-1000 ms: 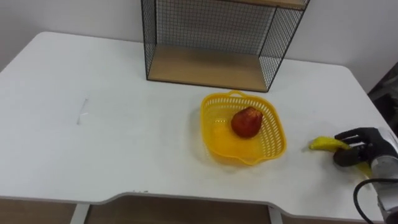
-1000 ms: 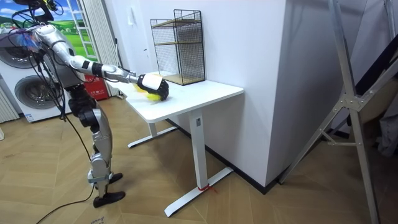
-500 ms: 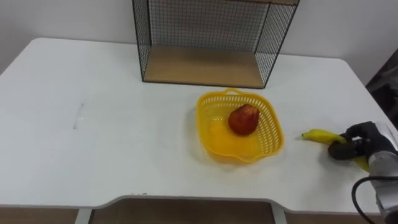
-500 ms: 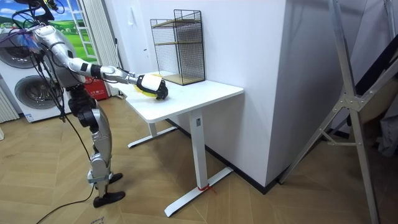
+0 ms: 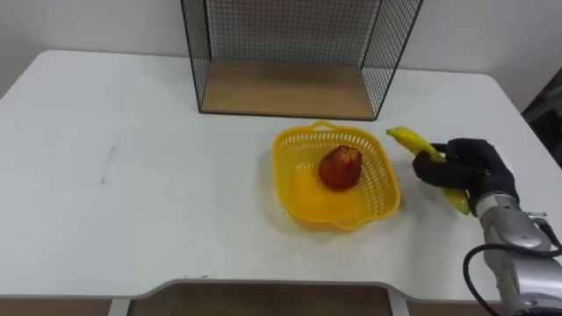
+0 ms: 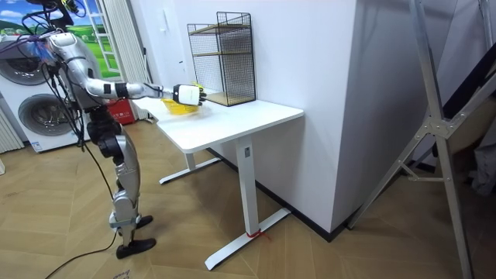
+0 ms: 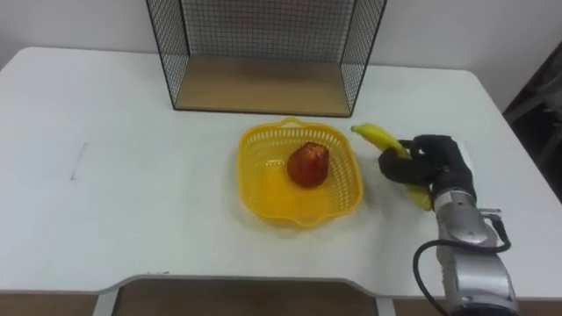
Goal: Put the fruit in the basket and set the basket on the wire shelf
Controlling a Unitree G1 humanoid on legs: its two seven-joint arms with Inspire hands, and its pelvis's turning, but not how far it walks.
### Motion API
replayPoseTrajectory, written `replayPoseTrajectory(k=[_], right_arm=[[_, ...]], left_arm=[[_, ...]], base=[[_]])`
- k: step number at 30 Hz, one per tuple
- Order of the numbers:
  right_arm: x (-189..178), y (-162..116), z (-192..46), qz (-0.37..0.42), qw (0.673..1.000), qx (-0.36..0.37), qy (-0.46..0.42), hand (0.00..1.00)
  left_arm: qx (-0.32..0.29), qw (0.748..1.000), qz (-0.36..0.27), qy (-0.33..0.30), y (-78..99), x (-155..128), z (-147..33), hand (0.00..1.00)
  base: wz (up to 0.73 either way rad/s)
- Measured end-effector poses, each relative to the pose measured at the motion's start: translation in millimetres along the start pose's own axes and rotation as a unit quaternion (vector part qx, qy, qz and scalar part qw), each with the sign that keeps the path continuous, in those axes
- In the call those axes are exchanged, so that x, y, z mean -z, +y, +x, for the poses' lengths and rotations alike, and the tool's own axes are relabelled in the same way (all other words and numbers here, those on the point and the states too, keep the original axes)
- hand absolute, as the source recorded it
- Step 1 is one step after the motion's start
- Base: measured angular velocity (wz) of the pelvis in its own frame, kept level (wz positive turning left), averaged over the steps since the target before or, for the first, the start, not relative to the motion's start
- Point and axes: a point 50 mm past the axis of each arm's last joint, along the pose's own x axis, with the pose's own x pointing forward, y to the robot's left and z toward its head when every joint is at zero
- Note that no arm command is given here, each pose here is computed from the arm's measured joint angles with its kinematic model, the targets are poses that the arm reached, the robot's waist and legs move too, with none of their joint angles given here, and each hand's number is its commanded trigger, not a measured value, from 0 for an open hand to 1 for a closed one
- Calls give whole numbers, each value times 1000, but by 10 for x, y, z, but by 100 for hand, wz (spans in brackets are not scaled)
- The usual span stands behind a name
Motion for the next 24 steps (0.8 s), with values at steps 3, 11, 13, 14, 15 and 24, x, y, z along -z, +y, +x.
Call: replayPoseTrajectory(k=[3, 11, 13, 14, 15, 24], right_arm=[[-31, 69, -50, 43, 999, -17, -11, 100], [-25, 84, -56, 77, 997, -13, -10, 100], [-28, 83, -58, 77, 997, -10, -11, 100], [-36, 86, -59, 76, 997, -9, -13, 100], [-53, 95, -62, 76, 997, -11, -17, 100], [-92, 213, -74, 45, 998, -42, -29, 100]], left_arm=[[-3, 1000, -2, -4, -39, -7, -5, 0], [1, 1000, -4, -11, -72, -31, -9, 0], [3, 1000, -4, -11, -87, -29, -11, 0], [5, 1000, -4, -10, -96, -23, -12, 0], [6, 1000, -4, -9, -107, -10, -15, 0], [6, 1000, -3, -9, -115, -5, -17, 0]], base=[[0], [0], [0], [0], [0], [0]])
